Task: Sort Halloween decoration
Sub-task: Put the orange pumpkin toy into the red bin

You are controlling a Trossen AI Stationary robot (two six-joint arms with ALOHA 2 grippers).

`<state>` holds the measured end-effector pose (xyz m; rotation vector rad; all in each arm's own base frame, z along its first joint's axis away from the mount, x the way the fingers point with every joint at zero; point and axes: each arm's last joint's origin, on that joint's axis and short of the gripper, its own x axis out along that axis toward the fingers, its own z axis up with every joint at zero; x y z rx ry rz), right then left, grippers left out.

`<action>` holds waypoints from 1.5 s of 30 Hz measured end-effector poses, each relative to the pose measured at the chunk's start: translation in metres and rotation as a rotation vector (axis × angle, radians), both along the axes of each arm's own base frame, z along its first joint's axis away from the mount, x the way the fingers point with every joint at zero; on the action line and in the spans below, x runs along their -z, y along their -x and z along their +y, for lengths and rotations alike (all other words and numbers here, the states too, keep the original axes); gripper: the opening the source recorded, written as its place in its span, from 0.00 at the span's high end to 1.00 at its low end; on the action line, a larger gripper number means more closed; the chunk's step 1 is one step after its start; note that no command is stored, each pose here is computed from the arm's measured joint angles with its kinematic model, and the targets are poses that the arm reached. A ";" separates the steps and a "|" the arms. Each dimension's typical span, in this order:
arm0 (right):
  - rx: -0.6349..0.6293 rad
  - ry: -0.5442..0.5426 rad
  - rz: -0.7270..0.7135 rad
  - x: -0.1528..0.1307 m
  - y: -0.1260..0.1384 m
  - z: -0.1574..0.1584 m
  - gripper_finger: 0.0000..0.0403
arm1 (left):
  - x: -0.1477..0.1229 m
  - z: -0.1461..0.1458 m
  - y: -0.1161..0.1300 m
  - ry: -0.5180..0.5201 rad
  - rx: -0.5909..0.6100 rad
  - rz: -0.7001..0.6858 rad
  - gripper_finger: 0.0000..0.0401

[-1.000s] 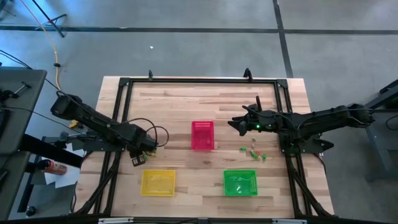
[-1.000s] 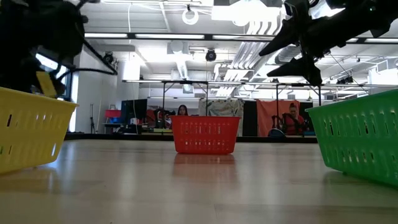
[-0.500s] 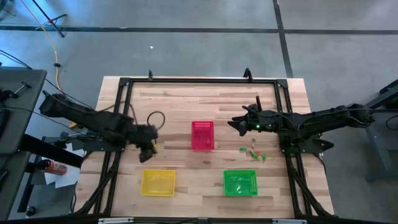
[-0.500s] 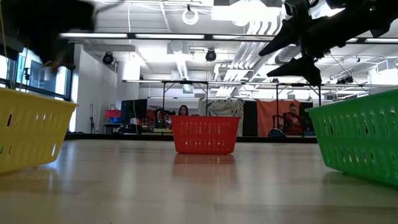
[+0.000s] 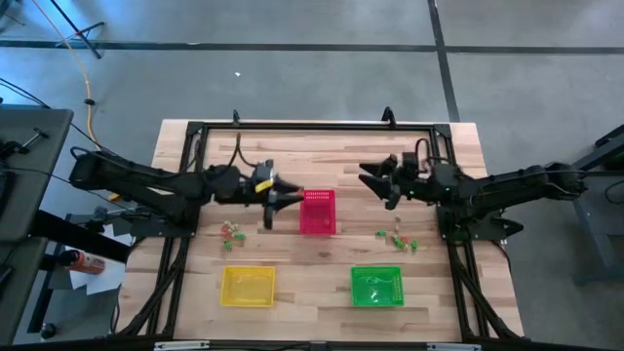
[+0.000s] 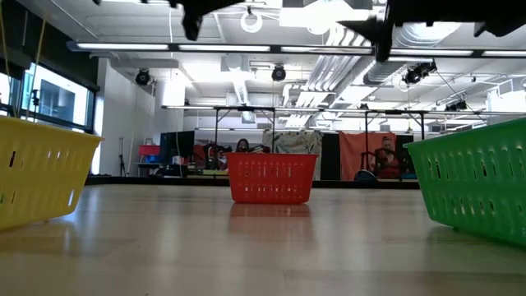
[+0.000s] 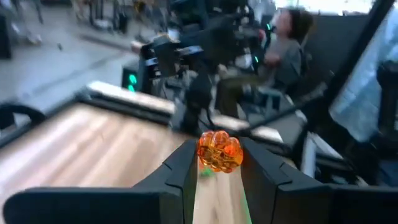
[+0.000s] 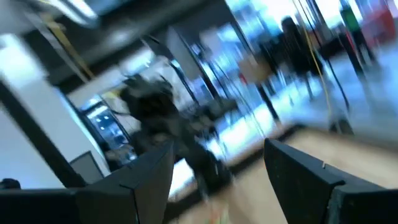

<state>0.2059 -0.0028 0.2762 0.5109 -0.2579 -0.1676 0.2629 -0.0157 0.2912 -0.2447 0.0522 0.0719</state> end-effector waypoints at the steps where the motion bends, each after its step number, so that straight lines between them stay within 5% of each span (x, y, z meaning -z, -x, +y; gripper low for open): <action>1: -0.001 0.049 -0.029 -0.004 0.001 0.000 0.40 | 0.001 0.003 -0.005 -0.010 -0.005 -0.023 0.79; 11: -0.001 0.222 0.016 -0.003 0.000 0.007 0.40 | 0.008 0.028 -0.048 -0.053 0.017 0.013 0.79; 18: -0.073 0.444 0.334 -0.015 -0.008 0.021 0.40 | 0.006 0.030 -0.057 -0.095 0.044 0.036 0.79; 33: -0.027 0.452 0.388 -0.027 -0.009 0.013 0.40 | 0.011 0.030 -0.057 -0.066 0.048 0.088 0.79; 36: -0.006 0.449 0.392 -0.027 -0.009 0.013 0.40 | 0.006 0.032 -0.058 -0.027 0.062 0.200 0.79; 45: 0.049 0.444 0.406 -0.027 -0.009 0.011 0.40 | 0.003 0.056 -0.074 -0.227 0.074 0.629 0.79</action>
